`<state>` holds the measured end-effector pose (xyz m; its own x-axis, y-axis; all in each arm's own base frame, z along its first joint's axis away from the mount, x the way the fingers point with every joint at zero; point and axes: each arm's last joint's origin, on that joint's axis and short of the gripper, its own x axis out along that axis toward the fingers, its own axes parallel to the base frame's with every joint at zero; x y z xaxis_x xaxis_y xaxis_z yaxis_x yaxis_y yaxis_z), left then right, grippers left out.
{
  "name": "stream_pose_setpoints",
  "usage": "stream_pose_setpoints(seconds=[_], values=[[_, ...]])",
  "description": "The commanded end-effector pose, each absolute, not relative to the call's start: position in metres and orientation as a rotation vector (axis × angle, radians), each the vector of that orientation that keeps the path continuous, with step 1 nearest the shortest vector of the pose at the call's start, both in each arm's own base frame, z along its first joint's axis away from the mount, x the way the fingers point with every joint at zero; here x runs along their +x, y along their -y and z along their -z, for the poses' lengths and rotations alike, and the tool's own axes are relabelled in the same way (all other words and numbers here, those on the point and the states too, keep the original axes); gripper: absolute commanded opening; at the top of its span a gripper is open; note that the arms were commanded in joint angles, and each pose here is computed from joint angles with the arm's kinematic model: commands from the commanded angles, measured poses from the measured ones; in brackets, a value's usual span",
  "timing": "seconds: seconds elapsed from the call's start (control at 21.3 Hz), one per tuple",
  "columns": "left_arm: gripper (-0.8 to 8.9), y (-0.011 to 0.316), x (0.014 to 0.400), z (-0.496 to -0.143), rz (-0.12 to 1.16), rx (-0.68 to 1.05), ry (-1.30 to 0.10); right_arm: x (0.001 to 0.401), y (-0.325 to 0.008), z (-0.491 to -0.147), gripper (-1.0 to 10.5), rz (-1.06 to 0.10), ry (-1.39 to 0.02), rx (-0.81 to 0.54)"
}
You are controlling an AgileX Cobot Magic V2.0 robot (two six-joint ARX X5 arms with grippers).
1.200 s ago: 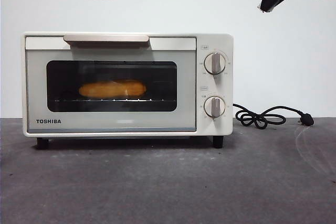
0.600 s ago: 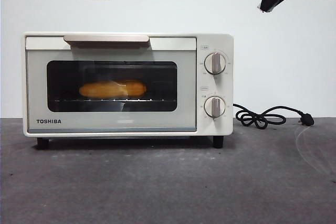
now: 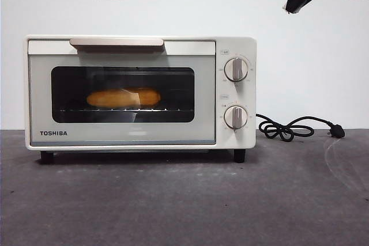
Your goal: Take the corn from the table,put the corn in the oven
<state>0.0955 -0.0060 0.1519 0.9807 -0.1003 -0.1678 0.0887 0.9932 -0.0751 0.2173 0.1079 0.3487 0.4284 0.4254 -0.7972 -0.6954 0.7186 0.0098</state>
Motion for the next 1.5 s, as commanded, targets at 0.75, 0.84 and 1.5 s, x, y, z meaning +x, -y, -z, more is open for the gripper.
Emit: stream_pose_setpoints(seconds=[0.75, 0.84, 1.5], values=[[-0.03, 0.006, 0.096, -0.151, 0.095, -0.059, -0.167, 0.266, -0.06, -0.312, 0.0, -0.367, -0.667, -0.147], [-0.03, 0.006, 0.096, -0.151, 0.095, -0.059, -0.167, 0.264, -0.044, -0.287, 0.0, -0.307, -0.732, -0.106], [-0.04, 0.006, 0.096, -0.151, 0.095, -0.059, -0.166, 0.16, 0.001, -0.196, 0.0, -0.117, -0.545, -0.035]])
